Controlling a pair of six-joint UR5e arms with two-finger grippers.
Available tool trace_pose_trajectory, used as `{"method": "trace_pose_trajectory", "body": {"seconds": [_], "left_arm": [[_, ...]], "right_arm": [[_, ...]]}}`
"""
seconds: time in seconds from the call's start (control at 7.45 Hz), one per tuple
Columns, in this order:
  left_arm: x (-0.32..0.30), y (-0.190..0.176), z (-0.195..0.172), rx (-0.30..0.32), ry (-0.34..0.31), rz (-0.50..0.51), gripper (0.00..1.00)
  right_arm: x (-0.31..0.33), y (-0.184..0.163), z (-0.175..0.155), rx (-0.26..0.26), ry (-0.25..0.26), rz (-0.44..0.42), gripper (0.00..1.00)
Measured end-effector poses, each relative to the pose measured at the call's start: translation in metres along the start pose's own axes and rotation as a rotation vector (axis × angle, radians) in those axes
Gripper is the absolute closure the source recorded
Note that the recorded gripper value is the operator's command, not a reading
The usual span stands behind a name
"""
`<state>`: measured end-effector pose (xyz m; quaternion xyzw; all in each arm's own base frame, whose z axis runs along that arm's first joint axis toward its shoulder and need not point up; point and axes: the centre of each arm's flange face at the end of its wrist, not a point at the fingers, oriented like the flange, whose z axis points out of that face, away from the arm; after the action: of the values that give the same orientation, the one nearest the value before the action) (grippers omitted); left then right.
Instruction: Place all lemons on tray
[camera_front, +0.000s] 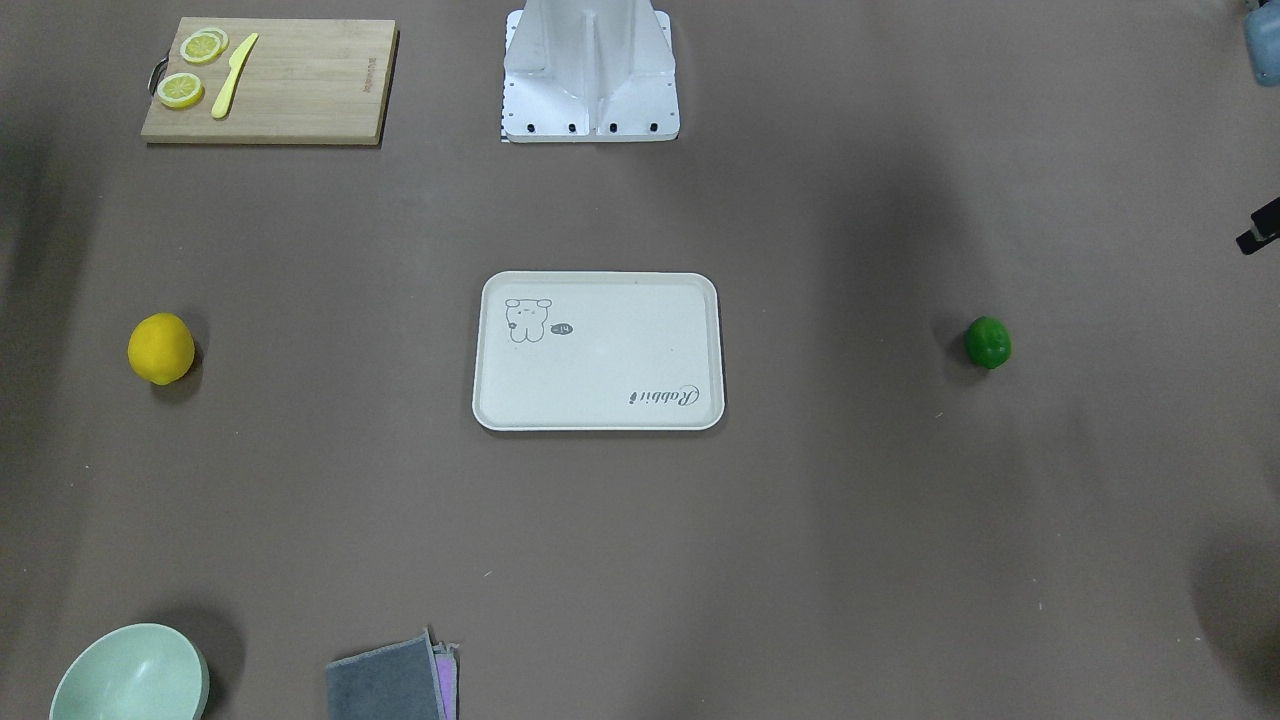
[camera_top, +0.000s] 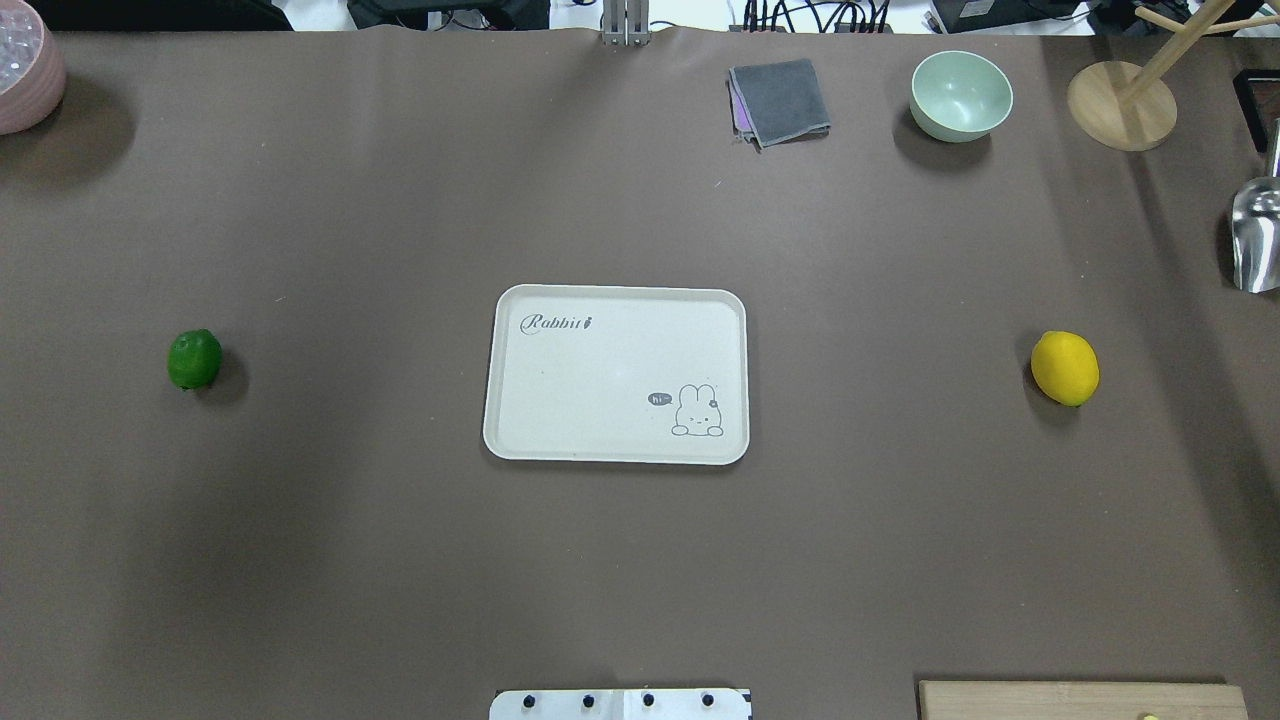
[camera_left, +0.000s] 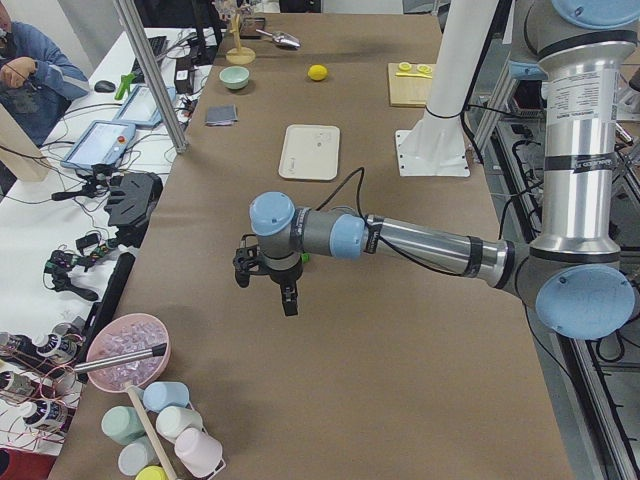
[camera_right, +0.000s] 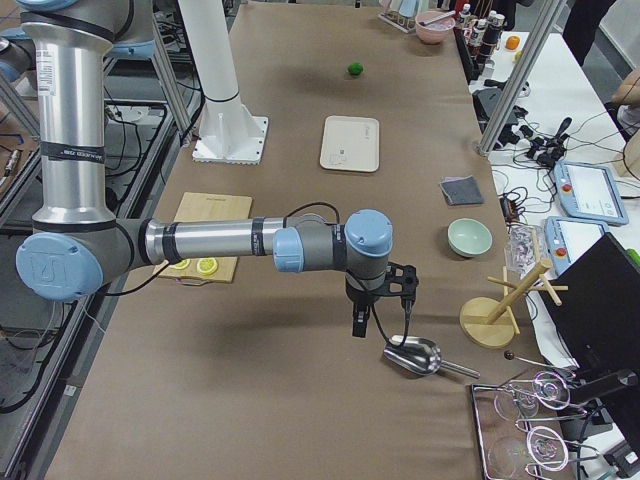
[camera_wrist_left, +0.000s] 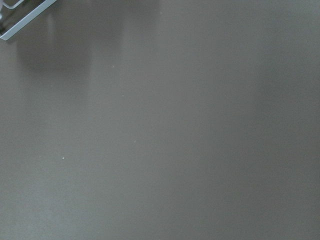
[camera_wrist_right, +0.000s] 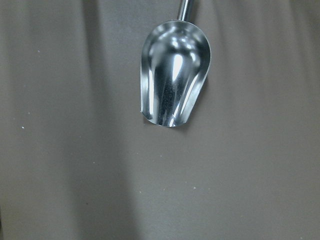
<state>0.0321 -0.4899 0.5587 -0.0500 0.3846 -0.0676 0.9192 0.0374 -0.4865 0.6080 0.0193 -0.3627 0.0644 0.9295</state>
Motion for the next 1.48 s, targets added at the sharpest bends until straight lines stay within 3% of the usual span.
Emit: {"method": "trace_pose_trajectory", "body": {"seconds": [0.27,0.54,0.67,1.07,1.48], "left_arm": [[0.076,-0.02,0.019,-0.029,0.006,-0.04,0.03],[0.14,-0.031,0.04,-0.06,0.006,-0.053,0.03],[0.166,-0.031,0.055,-0.079,-0.004,-0.05,0.03],[0.198,-0.019,0.101,-0.096,-0.029,-0.038,0.03],[0.194,-0.01,0.135,-0.072,-0.01,-0.055,0.03]], "right_arm": [[-0.063,-0.009,0.02,0.009,-0.076,-0.022,0.0],[-0.136,-0.016,0.033,-0.038,-0.156,-0.048,0.0],[-0.168,-0.018,0.042,-0.057,-0.166,-0.075,0.0],[-0.226,-0.008,0.083,-0.07,-0.1,-0.179,0.0],[-0.24,0.003,0.114,-0.084,-0.081,-0.229,0.0]]}}
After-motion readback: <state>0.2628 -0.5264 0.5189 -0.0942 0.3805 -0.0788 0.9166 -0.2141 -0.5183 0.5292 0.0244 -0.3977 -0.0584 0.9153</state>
